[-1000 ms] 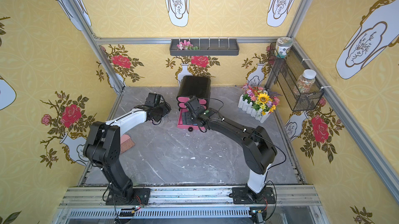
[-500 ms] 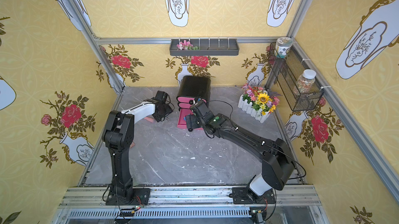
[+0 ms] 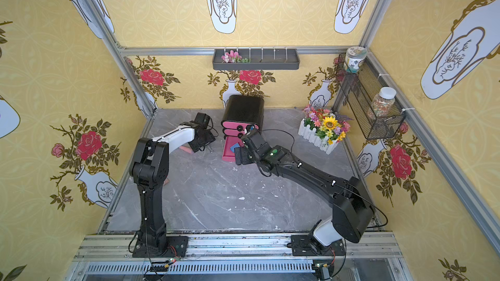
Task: Put the binder clips in the drawer according to color
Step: Pick up the binder clip at the center of the board.
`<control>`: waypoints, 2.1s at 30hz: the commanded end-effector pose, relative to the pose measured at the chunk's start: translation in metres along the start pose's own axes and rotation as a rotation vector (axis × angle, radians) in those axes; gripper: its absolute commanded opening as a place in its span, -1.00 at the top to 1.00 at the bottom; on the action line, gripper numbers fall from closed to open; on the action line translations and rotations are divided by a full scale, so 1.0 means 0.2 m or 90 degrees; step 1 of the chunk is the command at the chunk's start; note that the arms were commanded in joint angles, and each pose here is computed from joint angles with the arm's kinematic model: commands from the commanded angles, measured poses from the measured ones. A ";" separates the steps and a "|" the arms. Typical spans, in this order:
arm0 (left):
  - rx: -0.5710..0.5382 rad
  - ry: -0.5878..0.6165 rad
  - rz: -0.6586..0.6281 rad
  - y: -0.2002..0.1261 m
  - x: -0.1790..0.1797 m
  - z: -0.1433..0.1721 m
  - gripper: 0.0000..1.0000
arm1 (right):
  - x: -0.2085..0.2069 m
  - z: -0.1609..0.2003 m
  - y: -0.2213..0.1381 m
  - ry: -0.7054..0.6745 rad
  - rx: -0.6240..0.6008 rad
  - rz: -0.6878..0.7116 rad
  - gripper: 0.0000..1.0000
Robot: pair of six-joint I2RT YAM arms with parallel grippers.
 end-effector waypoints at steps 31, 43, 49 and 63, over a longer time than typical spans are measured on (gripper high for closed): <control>0.008 0.066 -0.018 0.07 0.00 0.00 -0.13 | 0.00 -0.03 -0.02 0.025 -0.024 0.003 -0.95; -0.006 0.038 0.045 -0.13 0.04 0.05 0.14 | -0.02 -0.01 -0.06 0.022 -0.021 0.020 -0.95; -0.025 0.037 0.118 -0.37 0.04 0.15 0.14 | -0.08 0.01 -0.11 0.020 -0.021 0.047 -0.95; 0.054 -0.032 0.354 -0.70 -0.27 0.56 0.10 | -0.25 0.16 -0.28 0.063 -0.019 0.095 -0.96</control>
Point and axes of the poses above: each gripper's point midway between its finger pads, its own y axis out along the fingers, its own x axis along the line the jaws close on, z = x × y, the point moved 3 cm from there along -y, back along the fingers, and after that the axes turned 6 degrees about -y, right-handed, at the moved point
